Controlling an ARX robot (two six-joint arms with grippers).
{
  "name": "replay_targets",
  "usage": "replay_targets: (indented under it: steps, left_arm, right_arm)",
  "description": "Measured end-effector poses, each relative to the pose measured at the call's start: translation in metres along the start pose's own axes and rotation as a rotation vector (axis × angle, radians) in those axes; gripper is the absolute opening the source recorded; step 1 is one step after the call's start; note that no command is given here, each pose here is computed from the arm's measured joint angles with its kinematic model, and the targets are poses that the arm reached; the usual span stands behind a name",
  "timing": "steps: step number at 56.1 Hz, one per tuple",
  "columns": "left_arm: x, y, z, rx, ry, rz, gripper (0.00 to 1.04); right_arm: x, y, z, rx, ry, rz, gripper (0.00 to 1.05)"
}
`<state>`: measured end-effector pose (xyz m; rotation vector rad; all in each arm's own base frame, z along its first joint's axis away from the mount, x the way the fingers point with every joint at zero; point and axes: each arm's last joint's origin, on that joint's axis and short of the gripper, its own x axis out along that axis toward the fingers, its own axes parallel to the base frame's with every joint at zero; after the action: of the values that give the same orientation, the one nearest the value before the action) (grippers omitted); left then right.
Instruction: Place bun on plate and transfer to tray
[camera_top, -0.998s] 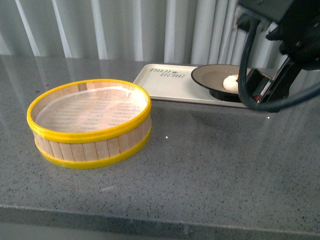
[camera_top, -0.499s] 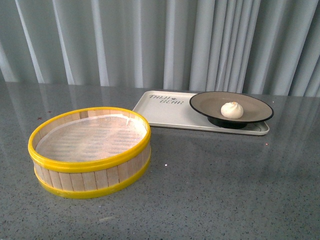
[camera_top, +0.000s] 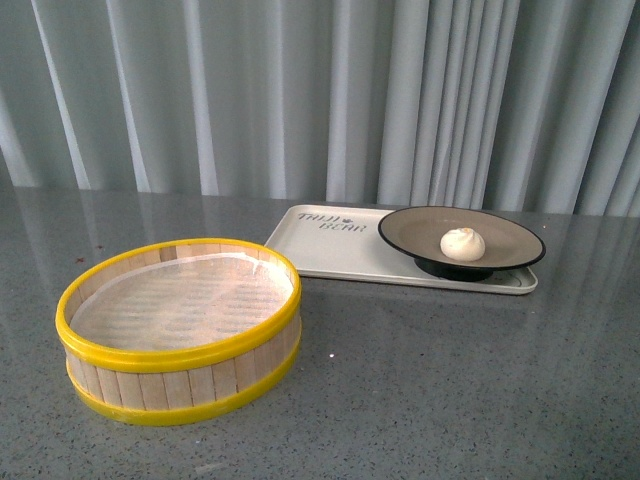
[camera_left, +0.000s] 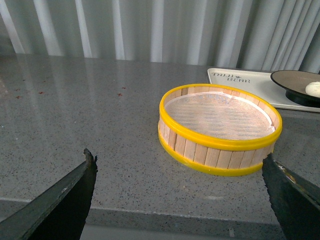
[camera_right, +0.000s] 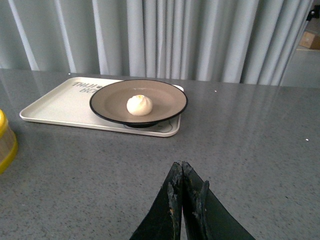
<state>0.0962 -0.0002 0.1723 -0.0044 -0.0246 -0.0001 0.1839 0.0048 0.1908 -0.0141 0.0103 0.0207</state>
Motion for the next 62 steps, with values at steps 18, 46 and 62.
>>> replay_targets:
  steps: [18,46,62]
  left_arm:
    - [0.0,0.0,0.0,0.0,0.0,0.0,0.98]
    - [0.0,0.0,0.0,0.0,0.0,0.0,0.98]
    - [0.0,0.0,0.0,0.0,0.0,0.0,0.98]
  right_arm:
    - [-0.027,-0.004,-0.013,0.001,0.003,-0.021,0.02]
    - [-0.055,-0.003,-0.025,0.002,-0.012,-0.02,0.02]
    - [-0.066,-0.003,-0.023,0.003,-0.017,-0.02,0.02]
